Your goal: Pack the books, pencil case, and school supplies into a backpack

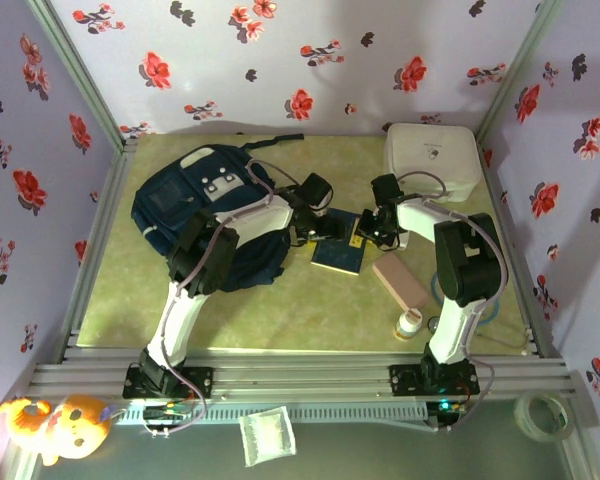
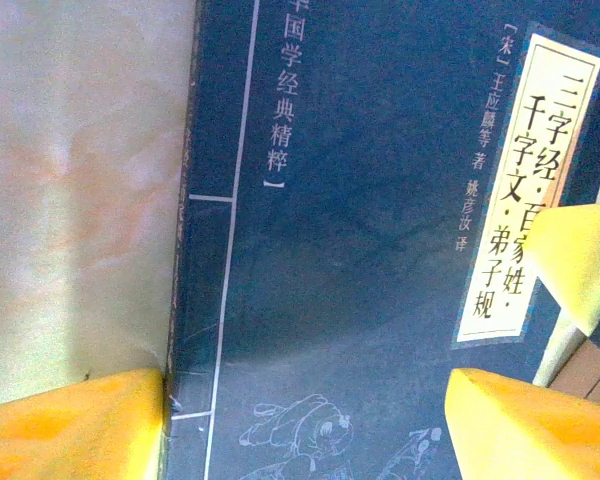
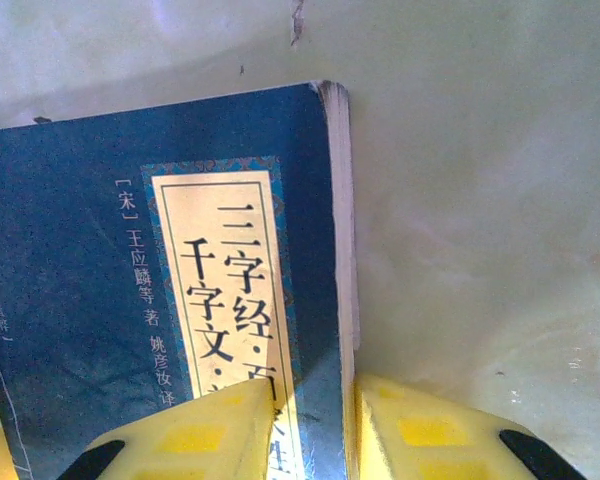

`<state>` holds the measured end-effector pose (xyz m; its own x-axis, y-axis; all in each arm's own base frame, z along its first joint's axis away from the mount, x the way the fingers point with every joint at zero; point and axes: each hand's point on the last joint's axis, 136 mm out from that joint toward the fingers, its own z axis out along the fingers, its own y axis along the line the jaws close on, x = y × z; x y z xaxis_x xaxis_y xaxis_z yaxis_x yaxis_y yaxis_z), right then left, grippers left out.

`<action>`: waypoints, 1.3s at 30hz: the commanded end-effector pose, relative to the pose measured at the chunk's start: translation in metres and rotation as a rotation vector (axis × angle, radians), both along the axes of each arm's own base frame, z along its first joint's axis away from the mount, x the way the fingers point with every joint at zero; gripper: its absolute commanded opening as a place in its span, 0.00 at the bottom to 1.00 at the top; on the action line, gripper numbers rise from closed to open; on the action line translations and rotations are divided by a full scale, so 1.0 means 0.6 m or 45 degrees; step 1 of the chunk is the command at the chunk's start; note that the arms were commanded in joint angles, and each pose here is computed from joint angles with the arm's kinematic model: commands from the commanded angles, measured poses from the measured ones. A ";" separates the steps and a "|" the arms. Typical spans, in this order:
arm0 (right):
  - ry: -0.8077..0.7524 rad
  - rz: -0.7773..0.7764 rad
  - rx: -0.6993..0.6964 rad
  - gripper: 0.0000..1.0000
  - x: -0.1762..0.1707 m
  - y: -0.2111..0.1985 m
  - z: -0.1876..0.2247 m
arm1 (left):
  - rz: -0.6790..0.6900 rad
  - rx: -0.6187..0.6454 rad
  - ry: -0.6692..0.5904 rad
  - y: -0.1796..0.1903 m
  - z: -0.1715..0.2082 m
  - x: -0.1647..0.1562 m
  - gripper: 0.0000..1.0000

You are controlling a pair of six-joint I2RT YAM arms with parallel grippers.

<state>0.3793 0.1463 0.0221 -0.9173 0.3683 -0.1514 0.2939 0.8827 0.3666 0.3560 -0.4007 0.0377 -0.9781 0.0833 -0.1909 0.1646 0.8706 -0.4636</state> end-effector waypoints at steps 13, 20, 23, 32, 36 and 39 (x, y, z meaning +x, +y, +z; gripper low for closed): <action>0.090 -0.034 0.036 0.27 -0.027 0.009 -0.029 | -0.032 -0.488 0.023 -0.066 0.154 -0.034 0.63; 0.093 -0.045 0.042 0.27 -0.029 0.012 -0.032 | 0.004 -0.521 0.043 -0.072 0.139 -0.032 0.53; 0.095 -0.048 0.043 0.27 -0.030 0.012 -0.032 | 0.042 -0.471 0.087 -0.068 0.099 -0.030 0.50; 0.080 -0.060 0.031 0.28 -0.030 0.009 -0.030 | 0.063 -0.368 0.060 -0.049 0.076 -0.023 0.36; 0.051 -0.067 0.002 0.32 -0.024 0.001 -0.018 | 0.052 -0.358 0.037 -0.046 0.081 -0.023 0.22; 0.011 -0.070 -0.007 0.37 -0.016 -0.001 0.004 | 0.033 -0.363 -0.017 -0.039 0.098 -0.019 0.03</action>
<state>0.3863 0.1457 0.0248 -0.8853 0.4324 -0.1708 0.3398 0.8526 0.3971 0.3470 -0.4193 0.0786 -0.9883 -0.0360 -0.1485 0.0757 0.7291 -0.6802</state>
